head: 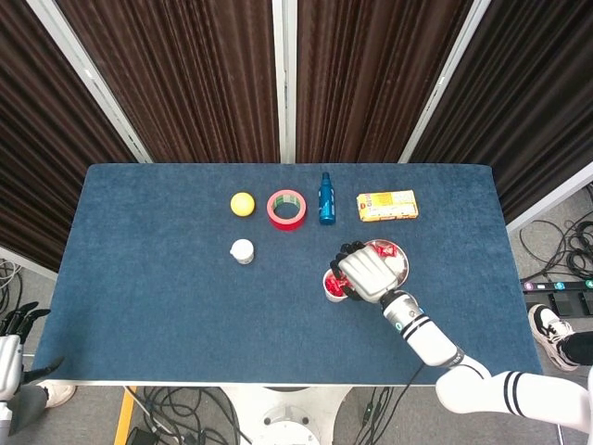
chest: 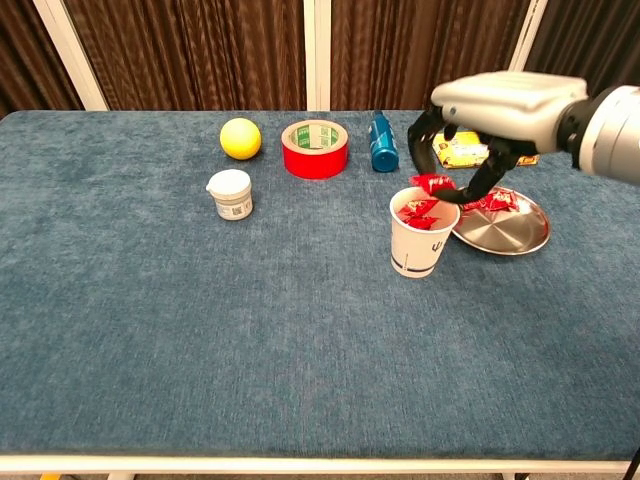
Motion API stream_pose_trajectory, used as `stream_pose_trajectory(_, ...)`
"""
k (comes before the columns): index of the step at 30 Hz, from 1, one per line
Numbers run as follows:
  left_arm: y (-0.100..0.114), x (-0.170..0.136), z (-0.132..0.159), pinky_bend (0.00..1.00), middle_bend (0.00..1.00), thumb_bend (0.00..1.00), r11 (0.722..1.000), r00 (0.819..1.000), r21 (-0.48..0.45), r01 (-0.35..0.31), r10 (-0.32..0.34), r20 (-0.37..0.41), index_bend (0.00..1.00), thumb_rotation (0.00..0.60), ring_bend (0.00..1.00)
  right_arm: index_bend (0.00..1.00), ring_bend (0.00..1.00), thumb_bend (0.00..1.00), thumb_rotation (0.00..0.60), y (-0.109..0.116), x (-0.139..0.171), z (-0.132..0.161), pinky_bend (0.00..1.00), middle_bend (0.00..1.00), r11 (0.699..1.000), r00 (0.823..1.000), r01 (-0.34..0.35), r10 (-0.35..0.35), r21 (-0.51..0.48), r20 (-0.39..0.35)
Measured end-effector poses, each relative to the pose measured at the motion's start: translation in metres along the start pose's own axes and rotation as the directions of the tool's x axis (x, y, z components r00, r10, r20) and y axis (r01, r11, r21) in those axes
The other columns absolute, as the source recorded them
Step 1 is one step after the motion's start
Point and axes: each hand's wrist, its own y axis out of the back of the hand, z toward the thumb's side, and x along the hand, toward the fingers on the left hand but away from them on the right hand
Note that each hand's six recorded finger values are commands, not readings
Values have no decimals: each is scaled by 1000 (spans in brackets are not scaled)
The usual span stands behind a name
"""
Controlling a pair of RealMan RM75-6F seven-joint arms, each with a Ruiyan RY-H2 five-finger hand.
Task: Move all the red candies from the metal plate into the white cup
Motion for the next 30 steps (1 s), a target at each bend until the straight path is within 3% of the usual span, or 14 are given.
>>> stream_pose_trajectory(9, -2, 0, -2, 279, 247, 93, 1000, 1000, -4, 2, -2, -4, 302, 600, 169, 407, 154, 259, 600, -10, 1, 1, 261, 319, 999, 1000, -23, 23, 31, 7)
stream_pose_trajectory(15, -1, 1, -1, 279, 247, 93, 1000, 1000, -4, -1, 1, 1, 302, 600, 169, 377, 145, 152, 600, 1, 5, -9, 256, 295, 1000, 999, 15, -15, 10, 45)
stream_pose_trajectory(19, -1, 1, -1, 279, 247, 93, 1000, 1000, -4, 0, 0, 3, 302, 600, 169, 371, 152, 129, 600, 11, 7, -30, 257, 316, 999, 993, 46, -45, -7, 111)
stream_pose_trajectory(24, -4, 2, 1, 279, 247, 93, 1000, 1000, -8, 8, -8, 5, 302, 600, 169, 383, 156, 129, 600, 3, 7, -71, 259, 342, 1000, 973, 12, -15, 13, 230)
stream_pose_trajectory(30, -5, 2, 1, 279, 247, 93, 1000, 1000, -6, 12, -12, 5, 302, 600, 169, 395, 157, 131, 600, -24, 0, -109, 261, 358, 997, 938, -68, 56, 26, 342)
